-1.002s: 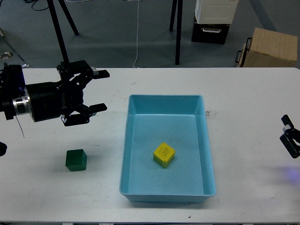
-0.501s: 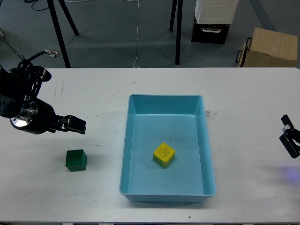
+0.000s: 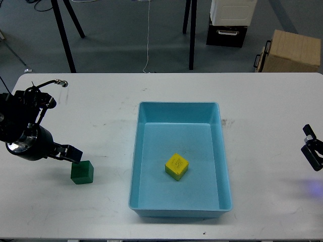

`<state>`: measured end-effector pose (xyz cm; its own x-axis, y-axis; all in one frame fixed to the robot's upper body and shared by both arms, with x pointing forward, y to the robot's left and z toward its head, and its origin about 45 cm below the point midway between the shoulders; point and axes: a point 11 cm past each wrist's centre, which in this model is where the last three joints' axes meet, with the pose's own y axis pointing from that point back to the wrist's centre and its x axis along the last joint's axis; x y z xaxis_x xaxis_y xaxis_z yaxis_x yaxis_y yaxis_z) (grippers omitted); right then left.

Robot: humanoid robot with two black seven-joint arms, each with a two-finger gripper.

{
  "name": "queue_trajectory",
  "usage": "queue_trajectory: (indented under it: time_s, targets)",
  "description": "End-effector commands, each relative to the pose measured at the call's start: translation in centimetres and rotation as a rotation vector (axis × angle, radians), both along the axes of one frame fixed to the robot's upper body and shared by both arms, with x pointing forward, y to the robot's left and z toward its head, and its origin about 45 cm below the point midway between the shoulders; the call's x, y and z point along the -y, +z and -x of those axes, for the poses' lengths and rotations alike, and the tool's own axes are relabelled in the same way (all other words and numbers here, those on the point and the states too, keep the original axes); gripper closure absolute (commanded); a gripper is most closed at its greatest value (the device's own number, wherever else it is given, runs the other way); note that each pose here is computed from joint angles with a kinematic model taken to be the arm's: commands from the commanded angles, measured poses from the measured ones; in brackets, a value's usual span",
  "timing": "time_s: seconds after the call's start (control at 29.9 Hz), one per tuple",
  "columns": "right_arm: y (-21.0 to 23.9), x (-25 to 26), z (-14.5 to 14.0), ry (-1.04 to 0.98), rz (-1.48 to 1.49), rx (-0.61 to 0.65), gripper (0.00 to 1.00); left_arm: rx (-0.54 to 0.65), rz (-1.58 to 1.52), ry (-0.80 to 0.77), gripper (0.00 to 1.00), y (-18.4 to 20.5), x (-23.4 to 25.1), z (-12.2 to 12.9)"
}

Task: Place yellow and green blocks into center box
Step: 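Lower the left gripper onto the green cube and close it, then lift the green cube with the left gripper into the blue tray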

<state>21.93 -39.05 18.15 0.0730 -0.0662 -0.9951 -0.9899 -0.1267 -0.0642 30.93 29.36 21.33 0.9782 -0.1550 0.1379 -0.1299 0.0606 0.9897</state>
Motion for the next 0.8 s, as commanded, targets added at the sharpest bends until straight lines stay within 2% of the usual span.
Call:
queue_trajectory:
  time_s: [0.0,0.77]
  targets:
    - [0.0,0.1,0.0,-0.001,0.001,0.000,0.00,-0.024,0.019,0.011,0.02,-1.4,0.3,0.2]
    - [-0.1,0.0,0.1,0.001,0.003,-0.006,0.00,-0.040,0.045,0.016,0.02,-3.8,2.0,-0.5]
